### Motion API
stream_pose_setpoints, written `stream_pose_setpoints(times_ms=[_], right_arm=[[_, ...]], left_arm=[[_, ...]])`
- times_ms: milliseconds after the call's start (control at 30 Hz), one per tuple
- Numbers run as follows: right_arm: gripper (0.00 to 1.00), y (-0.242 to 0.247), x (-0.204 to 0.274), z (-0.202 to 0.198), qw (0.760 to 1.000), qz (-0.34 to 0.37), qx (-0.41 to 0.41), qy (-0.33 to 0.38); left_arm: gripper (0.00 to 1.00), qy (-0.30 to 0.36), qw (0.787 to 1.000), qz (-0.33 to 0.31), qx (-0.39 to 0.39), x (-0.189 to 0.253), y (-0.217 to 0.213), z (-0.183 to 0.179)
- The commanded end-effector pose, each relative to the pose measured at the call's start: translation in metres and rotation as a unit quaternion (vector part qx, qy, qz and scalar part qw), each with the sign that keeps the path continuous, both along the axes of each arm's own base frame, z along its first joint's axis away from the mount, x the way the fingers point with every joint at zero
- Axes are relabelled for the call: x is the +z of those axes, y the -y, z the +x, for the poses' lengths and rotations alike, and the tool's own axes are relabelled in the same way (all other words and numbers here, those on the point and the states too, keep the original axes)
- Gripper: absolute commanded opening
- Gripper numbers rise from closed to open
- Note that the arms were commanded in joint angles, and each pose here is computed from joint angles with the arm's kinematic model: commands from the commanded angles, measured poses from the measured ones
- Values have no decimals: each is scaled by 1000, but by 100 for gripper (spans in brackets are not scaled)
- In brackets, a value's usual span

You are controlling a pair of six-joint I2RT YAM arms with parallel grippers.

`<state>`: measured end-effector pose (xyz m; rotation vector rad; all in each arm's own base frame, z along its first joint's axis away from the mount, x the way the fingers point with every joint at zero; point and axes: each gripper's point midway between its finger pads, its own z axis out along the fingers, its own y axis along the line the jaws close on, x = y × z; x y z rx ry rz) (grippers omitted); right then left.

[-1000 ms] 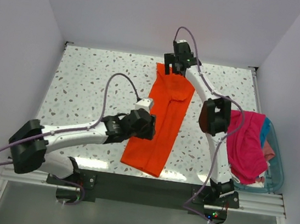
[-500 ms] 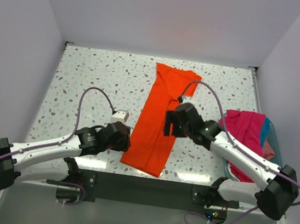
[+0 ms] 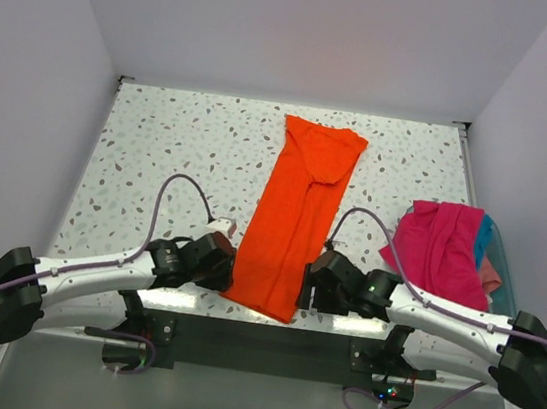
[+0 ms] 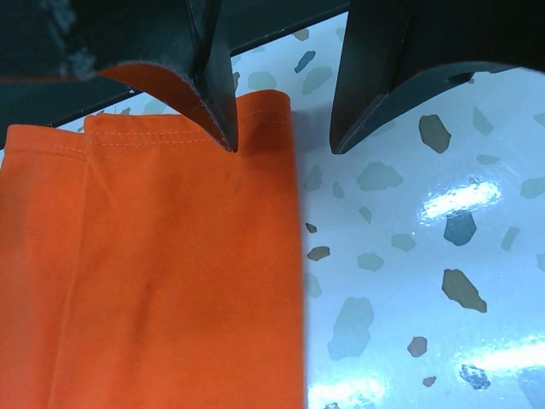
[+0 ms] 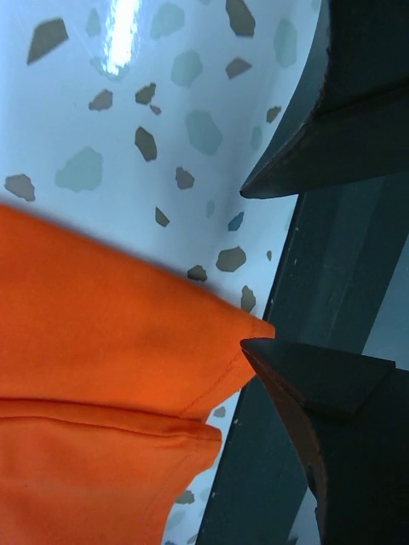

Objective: Fold and stack the t-shirts
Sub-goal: Fold the tshirt

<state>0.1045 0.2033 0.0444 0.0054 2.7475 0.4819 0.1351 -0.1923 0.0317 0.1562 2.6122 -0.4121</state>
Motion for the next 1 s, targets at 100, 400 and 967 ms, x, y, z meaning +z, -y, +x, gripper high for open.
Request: stream_pose_setpoints(times_ms=[100,400,967], right_arm=[[69,-28,-8,-7,997,56,-45,-16],[66,-43,-20,-23,994,82,-64,-45],[9,-27,-44,-35,990,78,-99,-60]], left_arm=[[52,1,999,-29,-29,-3,16,0],[42,-14,999,-24,-29,-16,11,-8],[11,-32,997,-40,-55,-18,18,-22]])
